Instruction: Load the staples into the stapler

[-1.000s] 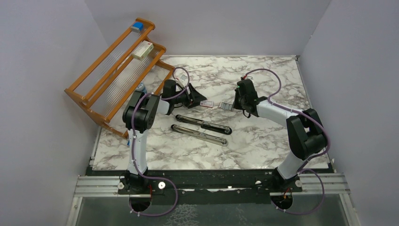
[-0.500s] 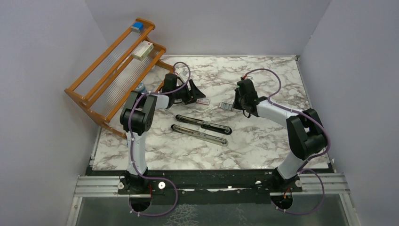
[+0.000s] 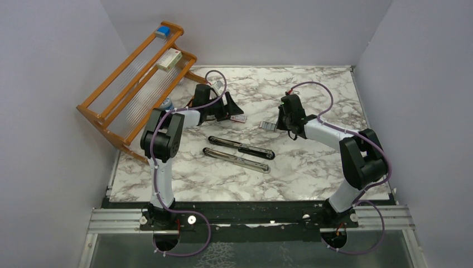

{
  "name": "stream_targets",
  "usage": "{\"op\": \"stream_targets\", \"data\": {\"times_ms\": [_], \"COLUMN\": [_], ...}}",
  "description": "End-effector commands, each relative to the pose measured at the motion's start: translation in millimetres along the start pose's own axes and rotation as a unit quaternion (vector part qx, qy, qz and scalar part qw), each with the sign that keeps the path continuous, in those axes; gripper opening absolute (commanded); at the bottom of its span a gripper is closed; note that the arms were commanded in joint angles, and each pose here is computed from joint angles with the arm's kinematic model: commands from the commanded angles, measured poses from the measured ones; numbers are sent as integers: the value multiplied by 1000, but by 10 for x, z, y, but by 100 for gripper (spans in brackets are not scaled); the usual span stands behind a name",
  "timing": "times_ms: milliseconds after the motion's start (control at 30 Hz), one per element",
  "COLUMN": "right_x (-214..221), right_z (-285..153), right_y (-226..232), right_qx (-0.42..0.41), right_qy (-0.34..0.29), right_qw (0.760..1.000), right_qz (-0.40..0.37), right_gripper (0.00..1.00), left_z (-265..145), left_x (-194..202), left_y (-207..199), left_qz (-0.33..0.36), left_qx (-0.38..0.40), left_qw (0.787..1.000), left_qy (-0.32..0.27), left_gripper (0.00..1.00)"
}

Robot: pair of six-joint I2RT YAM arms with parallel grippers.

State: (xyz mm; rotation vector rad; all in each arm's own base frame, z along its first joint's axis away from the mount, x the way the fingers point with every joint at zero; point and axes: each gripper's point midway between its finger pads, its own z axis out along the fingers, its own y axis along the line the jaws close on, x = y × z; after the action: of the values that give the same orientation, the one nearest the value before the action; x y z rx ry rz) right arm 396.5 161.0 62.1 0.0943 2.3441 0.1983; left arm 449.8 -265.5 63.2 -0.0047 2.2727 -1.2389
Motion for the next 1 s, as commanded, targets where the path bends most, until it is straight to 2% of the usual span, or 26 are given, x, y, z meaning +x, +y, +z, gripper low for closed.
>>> {"op": "stream_targets", "data": {"times_ms": [0, 400, 700, 867, 967], "right_x": [-75, -173, -390, -477, -485], "right_z": [-45, -132, -439, -736, -904], "right_y": [19, 7, -51, -46, -114], "right_qx": [-12, -10, -9, -36, -33], "right_qy": [-13, -28, -82, -120, -134], "right_qw": [1000, 1000, 997, 991, 989], "right_qz": [0, -3, -3, -38, -47], "right_gripper": [22, 23, 24, 33, 41], "left_z": [-140, -275, -603, -999, -1238], "left_x": [-133, -281, -562, -725, -618], "left_y": [-287, -150, -118, -241, -181], "left_qz": [36, 120, 172, 185, 191], "left_qx": [25, -85, -200, -251, -289], "left_qw": [999, 989, 963, 945, 934], "left_qy": [-12, -10, -52, -95, -89], "left_gripper": [80, 80, 80, 81, 81]}}
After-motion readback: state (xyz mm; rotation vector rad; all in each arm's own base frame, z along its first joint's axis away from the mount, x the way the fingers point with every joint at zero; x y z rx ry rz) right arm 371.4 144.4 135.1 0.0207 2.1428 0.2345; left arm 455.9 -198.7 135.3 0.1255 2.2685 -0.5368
